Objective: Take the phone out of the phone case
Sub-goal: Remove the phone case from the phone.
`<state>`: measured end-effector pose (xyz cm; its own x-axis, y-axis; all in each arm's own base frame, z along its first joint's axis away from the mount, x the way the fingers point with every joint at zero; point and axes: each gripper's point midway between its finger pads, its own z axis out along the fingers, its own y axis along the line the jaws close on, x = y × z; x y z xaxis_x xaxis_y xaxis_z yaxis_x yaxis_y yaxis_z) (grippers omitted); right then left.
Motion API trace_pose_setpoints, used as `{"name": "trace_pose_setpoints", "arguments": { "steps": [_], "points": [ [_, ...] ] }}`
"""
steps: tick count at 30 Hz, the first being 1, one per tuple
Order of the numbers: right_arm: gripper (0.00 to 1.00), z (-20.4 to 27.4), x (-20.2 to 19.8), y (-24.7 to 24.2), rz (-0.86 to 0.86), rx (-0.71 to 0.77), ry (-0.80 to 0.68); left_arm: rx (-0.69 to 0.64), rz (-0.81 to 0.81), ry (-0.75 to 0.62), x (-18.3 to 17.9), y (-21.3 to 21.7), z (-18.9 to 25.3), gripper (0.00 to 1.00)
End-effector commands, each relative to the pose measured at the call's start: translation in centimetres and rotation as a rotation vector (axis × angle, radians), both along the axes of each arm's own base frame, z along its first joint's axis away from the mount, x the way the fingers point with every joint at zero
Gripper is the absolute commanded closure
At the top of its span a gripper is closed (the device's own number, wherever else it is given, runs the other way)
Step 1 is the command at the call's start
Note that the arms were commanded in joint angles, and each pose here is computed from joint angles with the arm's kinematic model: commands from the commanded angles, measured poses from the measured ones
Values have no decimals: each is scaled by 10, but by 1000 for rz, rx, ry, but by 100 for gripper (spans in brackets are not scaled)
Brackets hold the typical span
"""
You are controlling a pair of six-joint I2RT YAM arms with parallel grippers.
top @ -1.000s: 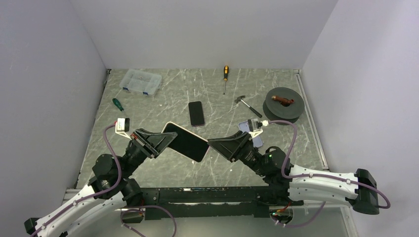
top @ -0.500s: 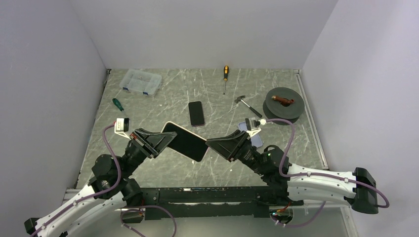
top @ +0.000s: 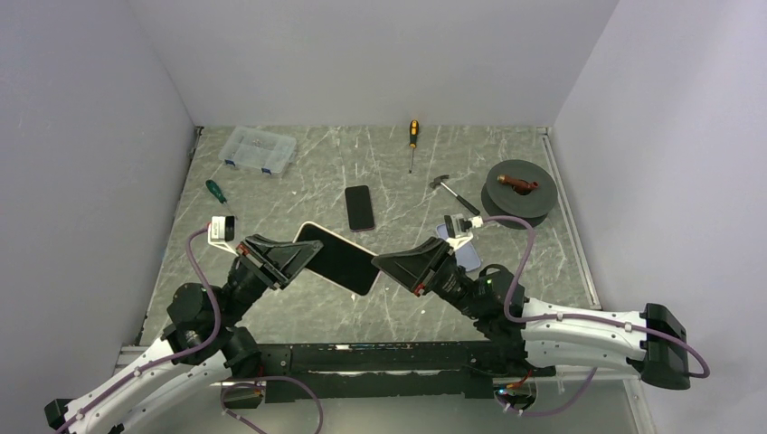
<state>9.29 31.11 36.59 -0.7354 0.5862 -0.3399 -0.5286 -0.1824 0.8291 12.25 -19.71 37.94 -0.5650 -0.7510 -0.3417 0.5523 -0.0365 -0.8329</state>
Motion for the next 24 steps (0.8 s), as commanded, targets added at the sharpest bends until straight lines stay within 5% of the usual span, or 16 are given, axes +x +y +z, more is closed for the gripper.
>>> {"name": "trace_pose_setpoints", "arguments": {
  "steps": [1,6,12,20,24],
  "points": [
    [83,44,-12,-13,40,141,-61,-98,-2,-64,-9,12,28,100],
    [91,62,-23,-20,69,218,-134,-87,-2,-44,-7,10,20,100],
    [64,84,-39,-15,135,230,-219,-84,0,-25,-4,8,14,100],
    [69,86,-33,-16,104,231,-203,-78,0,-25,-3,7,15,100],
    [58,84,-28,-18,82,230,-184,-77,1,-21,-2,6,13,100]
  ]
}}
